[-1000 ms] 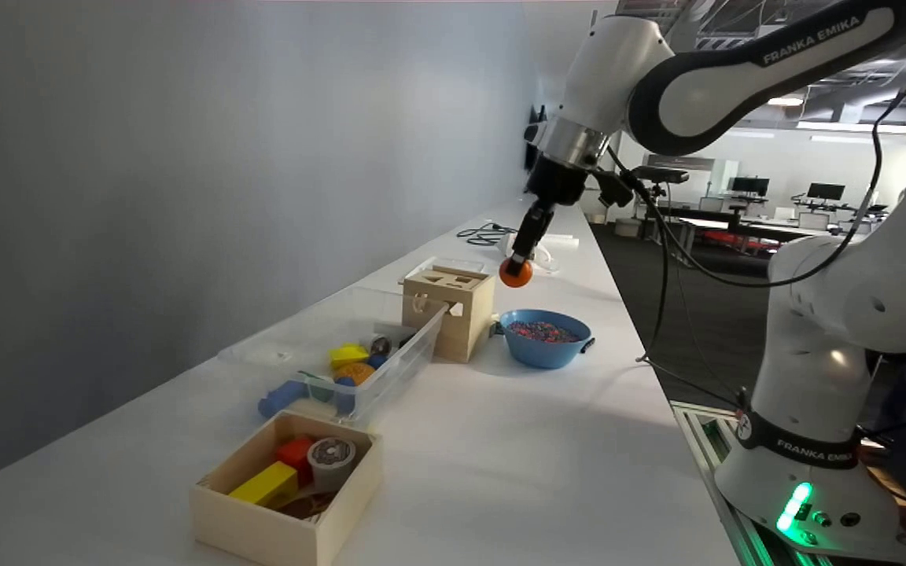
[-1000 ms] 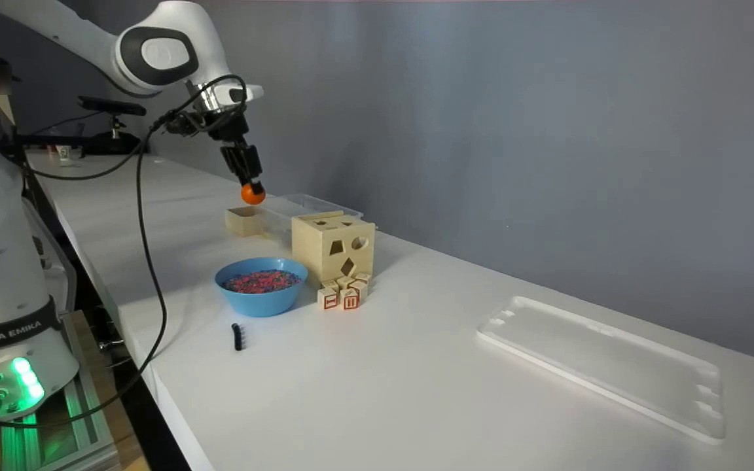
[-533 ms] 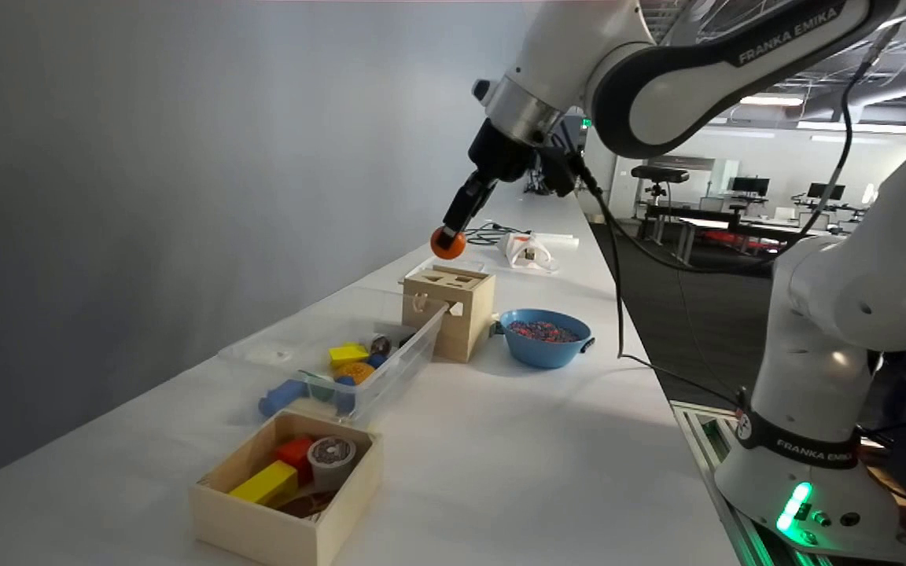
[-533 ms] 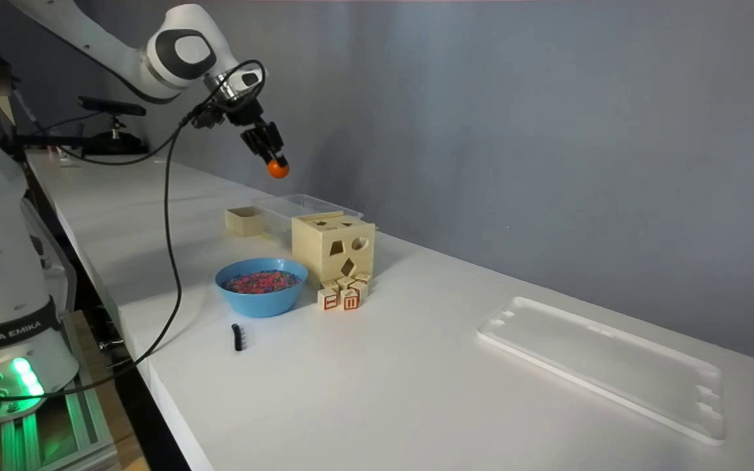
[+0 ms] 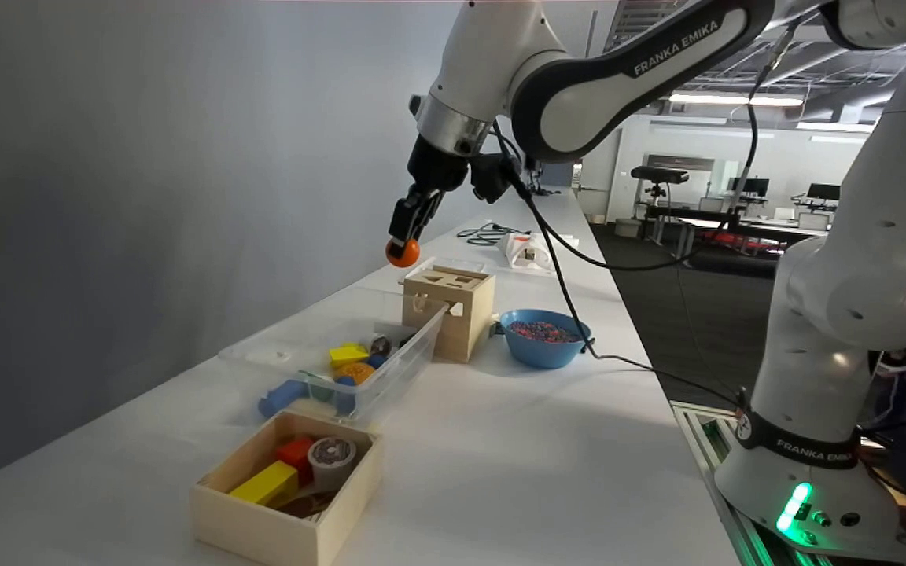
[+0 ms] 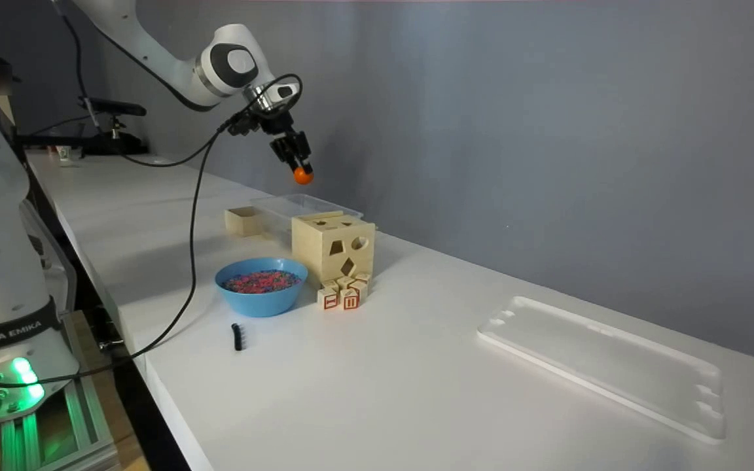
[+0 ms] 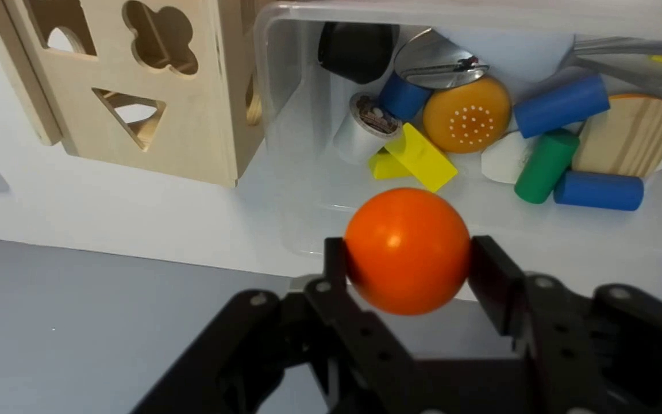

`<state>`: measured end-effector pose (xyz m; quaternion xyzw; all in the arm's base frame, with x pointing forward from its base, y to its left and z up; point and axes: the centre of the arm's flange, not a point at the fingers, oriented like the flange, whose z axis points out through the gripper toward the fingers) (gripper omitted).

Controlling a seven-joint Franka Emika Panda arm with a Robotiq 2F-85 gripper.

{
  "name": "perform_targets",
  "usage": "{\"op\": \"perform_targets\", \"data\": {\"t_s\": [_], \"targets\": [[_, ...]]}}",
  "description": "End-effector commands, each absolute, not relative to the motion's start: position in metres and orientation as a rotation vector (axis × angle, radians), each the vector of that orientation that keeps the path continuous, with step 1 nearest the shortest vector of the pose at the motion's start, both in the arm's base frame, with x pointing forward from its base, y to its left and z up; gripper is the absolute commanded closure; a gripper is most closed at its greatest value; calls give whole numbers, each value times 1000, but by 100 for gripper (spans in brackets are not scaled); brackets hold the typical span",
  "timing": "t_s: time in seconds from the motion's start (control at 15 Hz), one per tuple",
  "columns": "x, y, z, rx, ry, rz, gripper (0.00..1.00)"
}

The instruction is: Move the orange ball from the blue bowl to the tote

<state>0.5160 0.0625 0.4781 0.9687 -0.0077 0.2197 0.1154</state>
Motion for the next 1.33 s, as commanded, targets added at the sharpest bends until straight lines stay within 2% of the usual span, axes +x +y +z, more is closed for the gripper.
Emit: {"op": "perform_targets", "data": {"t_s": [0.0, 0.4, 1.0, 1.07, 1.13, 1.27], "targets": [[516, 63, 479, 2838, -23, 644, 69], [538, 109, 459, 2952, 83, 586, 69], [565, 95, 430, 2964, -13, 335, 69], [567, 97, 430, 2969, -14, 327, 19], [568, 98, 430, 2973, -15, 330, 18], [569, 103, 436, 2978, -19, 349, 5]]}}
